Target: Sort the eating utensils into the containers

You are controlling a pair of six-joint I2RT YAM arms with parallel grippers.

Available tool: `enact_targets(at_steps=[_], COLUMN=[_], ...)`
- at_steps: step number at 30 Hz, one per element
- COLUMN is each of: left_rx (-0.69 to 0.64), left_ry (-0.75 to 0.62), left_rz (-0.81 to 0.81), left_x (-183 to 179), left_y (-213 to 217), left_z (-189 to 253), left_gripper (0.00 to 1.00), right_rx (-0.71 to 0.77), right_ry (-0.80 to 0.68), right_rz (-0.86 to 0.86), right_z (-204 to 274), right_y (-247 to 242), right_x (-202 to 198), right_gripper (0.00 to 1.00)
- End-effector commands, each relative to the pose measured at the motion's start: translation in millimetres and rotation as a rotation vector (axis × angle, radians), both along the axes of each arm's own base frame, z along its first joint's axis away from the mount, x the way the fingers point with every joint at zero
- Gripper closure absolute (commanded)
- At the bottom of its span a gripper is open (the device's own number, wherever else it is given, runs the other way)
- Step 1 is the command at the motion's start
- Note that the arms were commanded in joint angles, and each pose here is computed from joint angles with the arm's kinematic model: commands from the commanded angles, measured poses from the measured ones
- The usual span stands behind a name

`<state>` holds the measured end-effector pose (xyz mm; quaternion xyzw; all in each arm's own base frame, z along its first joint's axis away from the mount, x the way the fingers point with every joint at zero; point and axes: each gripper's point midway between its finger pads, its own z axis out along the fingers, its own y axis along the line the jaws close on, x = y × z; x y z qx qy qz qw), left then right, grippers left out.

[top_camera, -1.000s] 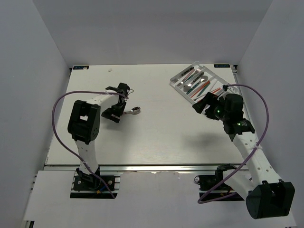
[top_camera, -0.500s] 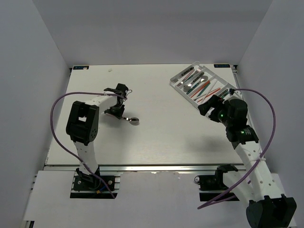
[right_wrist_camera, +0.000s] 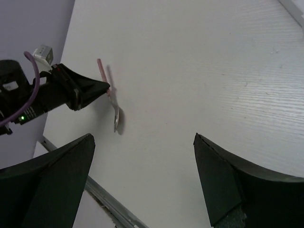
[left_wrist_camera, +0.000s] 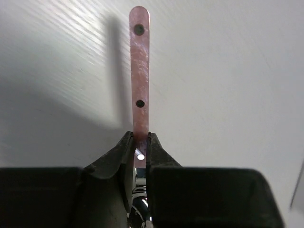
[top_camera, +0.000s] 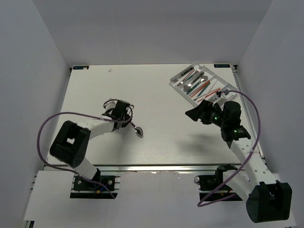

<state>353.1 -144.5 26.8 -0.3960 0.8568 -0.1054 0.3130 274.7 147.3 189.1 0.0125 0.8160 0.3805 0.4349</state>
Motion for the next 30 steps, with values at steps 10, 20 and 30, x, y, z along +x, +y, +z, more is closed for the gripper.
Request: enact_targets(at_steps=[10,20,30], left_rx=[-0.299,-0.385,-0.387], left_ry=[-0.680,-0.794,-0.784], left_rz=[-0.821,-1.043,-1.076], left_x=[-44,-76,-76], left_y=[-127,-170,-179], left_z=[119,152,154], left_gripper=[1.00,1.00,1.00], right_rx=[0.114,0.000,-0.015], right_ry=[0.003,0.011,0.007], right_rz=[-0.075,-0.098,-0.029], right_z=[35,21,14], right_y=[65,116,155], right_x=[42,53,46], right_gripper=[0.11,0.23,0.30])
